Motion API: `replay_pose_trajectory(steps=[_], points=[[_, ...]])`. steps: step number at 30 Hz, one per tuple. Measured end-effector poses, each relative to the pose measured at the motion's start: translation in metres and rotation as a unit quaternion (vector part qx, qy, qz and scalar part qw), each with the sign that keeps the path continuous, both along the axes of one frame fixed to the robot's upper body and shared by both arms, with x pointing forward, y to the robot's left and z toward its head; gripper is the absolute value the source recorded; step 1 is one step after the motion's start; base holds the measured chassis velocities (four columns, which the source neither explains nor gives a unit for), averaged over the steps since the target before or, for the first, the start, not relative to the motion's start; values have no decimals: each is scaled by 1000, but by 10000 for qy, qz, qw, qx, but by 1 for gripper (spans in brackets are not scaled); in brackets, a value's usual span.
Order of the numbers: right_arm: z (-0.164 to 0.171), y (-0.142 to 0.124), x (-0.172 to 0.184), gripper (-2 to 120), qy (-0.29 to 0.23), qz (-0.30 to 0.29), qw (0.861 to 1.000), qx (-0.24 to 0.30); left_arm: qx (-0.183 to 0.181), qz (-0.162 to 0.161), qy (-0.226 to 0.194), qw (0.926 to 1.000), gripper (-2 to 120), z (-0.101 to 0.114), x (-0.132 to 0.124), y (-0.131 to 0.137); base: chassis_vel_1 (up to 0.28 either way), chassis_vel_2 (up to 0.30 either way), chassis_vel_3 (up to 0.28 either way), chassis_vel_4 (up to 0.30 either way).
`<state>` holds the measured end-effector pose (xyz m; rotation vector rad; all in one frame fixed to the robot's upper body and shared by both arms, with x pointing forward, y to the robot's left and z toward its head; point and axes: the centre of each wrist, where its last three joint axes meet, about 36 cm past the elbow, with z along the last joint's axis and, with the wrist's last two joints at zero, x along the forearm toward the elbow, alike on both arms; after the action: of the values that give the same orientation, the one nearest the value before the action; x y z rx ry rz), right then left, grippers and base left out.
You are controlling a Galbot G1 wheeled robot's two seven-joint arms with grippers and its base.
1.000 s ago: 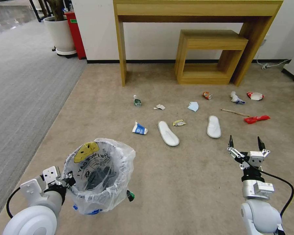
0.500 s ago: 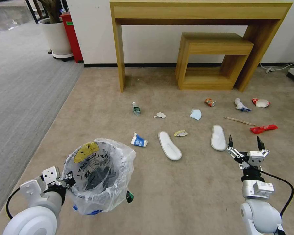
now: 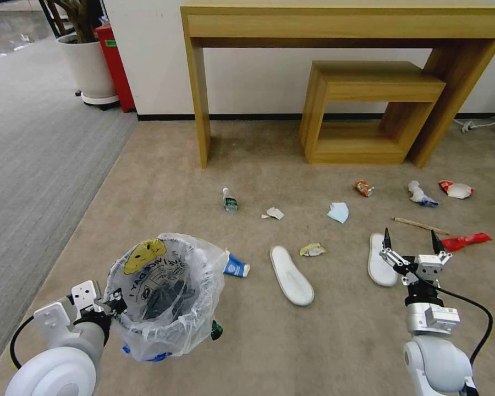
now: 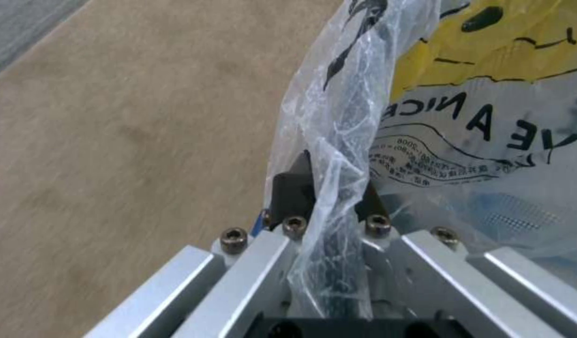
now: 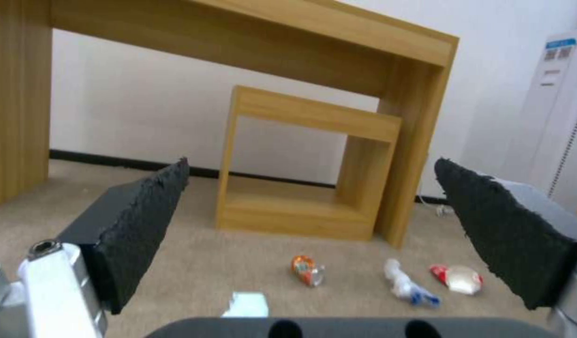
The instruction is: Pick up the trash bin and place the garbage on the floor into it.
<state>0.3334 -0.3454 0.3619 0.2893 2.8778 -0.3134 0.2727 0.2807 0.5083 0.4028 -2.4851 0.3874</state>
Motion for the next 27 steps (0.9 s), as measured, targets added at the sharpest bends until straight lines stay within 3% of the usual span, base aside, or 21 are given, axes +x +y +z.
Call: replay_pose_trajectory(steps=[9,27], points=[[-3,1,2,100,-115,15,9999,10,-18,4,7,10000,1,-2,1,0,-161,169,159,-160],[-5,-3,8,100,-126,326,9994,-60,-29,25,16,10000,1,-4,4,1,-2,2,4,-4]])
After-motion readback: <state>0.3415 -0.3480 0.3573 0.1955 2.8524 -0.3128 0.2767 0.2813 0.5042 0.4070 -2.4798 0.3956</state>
